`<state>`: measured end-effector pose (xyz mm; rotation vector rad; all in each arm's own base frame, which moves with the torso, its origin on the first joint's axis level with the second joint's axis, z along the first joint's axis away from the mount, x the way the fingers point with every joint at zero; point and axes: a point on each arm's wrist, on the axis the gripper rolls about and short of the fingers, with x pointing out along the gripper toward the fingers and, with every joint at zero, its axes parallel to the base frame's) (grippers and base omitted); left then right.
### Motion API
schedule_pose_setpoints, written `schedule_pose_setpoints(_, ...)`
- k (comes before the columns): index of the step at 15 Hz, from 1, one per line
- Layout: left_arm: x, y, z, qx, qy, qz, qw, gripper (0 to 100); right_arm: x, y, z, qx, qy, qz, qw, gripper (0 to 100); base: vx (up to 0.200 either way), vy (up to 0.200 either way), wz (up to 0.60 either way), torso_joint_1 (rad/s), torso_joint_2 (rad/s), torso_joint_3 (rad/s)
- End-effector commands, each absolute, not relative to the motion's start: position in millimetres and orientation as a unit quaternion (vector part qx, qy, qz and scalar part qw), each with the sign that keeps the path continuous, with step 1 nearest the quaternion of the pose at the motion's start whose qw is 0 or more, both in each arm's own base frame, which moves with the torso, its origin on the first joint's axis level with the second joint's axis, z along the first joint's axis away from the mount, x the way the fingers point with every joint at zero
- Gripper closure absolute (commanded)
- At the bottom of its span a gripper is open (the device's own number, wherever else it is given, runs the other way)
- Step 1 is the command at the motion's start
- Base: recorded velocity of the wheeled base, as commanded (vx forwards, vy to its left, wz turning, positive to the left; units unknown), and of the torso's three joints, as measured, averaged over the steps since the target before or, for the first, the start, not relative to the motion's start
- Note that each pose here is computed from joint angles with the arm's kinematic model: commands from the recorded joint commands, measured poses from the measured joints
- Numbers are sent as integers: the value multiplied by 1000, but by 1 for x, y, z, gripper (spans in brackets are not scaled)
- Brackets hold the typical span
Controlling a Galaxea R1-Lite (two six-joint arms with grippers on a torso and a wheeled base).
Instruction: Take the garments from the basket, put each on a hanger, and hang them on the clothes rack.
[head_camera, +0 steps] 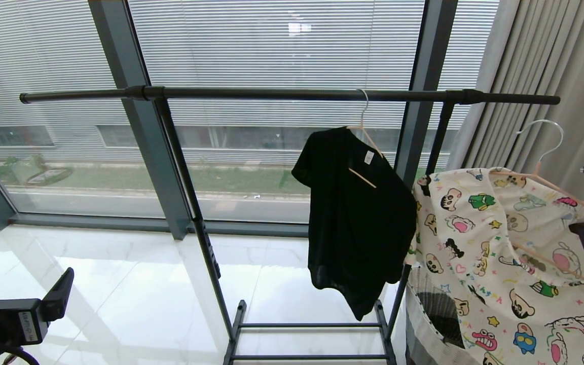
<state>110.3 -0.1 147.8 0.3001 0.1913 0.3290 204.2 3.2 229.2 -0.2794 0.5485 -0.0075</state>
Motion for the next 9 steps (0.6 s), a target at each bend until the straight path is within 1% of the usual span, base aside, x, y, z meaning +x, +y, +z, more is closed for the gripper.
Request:
schedule_pose_setpoints(1, 111, 0, 148, 149, 95, 163, 971, 0, 217, 8, 226, -137, 276, 3, 951, 100, 0, 200, 0, 2, -2, 2)
schedule_pose_setpoints(4, 112, 0, 149, 149, 95, 163, 971, 0, 226, 16, 233, -133, 242, 7, 961, 100, 0, 200, 0, 1, 4, 6)
schedule_pose_setpoints(9, 112, 0, 149, 149, 94, 162, 971, 0, 230, 17, 243, -132, 225, 6, 965, 100, 0, 200, 0, 3, 4, 3)
